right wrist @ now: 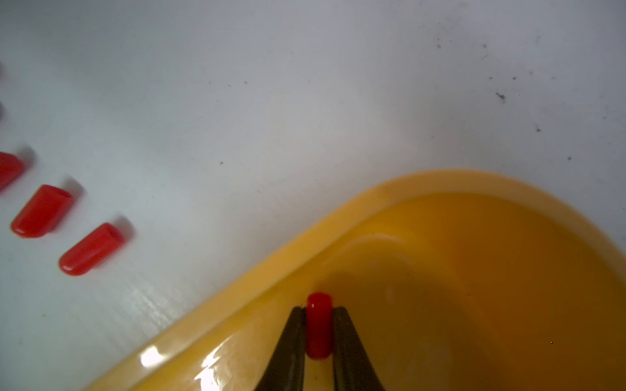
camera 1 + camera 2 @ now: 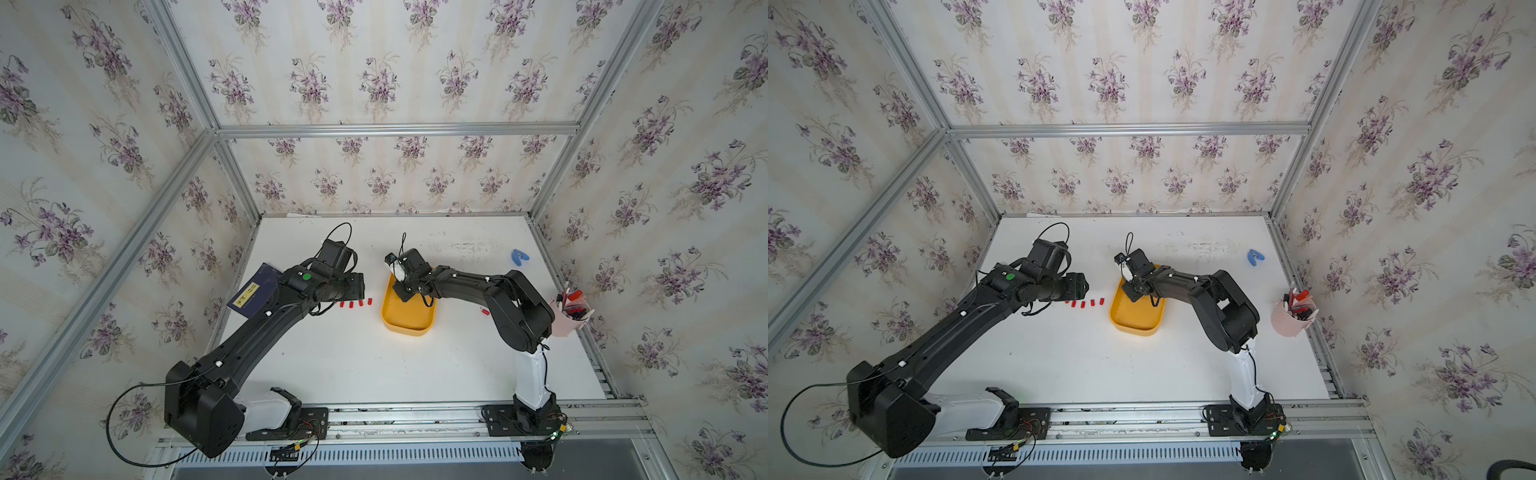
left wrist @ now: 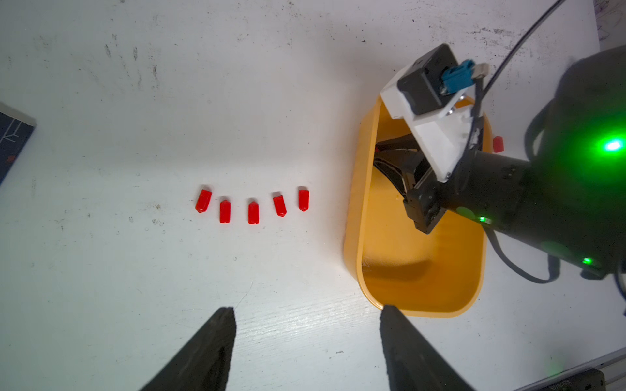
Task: Take the screw protection sleeves out of the storage box
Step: Pick up the screw protection sleeve from the storage box, then place the screw protection sleeve at the center of the board.
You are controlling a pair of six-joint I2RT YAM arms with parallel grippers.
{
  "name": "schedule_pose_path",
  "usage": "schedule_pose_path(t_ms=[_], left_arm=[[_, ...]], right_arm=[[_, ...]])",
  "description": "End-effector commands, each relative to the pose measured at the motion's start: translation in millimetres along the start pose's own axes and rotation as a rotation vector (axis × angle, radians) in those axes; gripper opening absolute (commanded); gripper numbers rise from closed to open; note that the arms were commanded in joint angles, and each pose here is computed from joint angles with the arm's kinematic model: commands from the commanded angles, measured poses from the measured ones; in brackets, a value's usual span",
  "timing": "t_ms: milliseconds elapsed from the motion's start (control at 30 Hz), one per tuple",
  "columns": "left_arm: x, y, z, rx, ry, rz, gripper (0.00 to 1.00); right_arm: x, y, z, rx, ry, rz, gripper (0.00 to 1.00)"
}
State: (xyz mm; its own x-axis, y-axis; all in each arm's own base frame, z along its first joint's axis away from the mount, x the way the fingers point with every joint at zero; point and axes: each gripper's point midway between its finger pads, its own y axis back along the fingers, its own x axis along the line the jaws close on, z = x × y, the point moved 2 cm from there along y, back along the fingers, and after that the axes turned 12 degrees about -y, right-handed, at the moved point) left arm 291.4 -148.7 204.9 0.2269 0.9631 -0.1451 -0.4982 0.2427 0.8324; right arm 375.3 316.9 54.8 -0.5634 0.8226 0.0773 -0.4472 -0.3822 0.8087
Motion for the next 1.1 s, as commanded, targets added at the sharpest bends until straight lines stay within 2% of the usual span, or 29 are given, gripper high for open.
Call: schedule_pose_path(t_ms=[0,167,333,667,800,933,1067], left_arm=[[-1,-3,1,-0.003,-0.005,-0.008,0.72],[-2,-5,1,0.001,-0.003,-0.012,0.72],[-1,-6,-1,0.007,-0.001,-0.011,0.72],[-2,-8,-6,0.014,0.009,-0.024,0.72],[-3,-9,-6,0.014,0.010,-0.028,0.72],[-5,-9,-6,0.016,0.007,-0.040,0.71],[-4,-10,-7,0.021,0.003,-0.034,0.71]], right_arm=[[1,15,11,-0.046,-0.037,0.002,0.19],[3,45,22,-0.099,-0.105,0.024,0.18],[-1,80,26,-0.154,-0.245,0.021,0.18],[-52,150,-22,-0.209,-0.466,-0.107,0.20],[-86,155,-48,-0.200,-0.540,-0.162,0.21],[-120,145,-72,-0.187,-0.598,-0.195,0.21],[-143,136,-81,-0.176,-0.608,-0.224,0.21]])
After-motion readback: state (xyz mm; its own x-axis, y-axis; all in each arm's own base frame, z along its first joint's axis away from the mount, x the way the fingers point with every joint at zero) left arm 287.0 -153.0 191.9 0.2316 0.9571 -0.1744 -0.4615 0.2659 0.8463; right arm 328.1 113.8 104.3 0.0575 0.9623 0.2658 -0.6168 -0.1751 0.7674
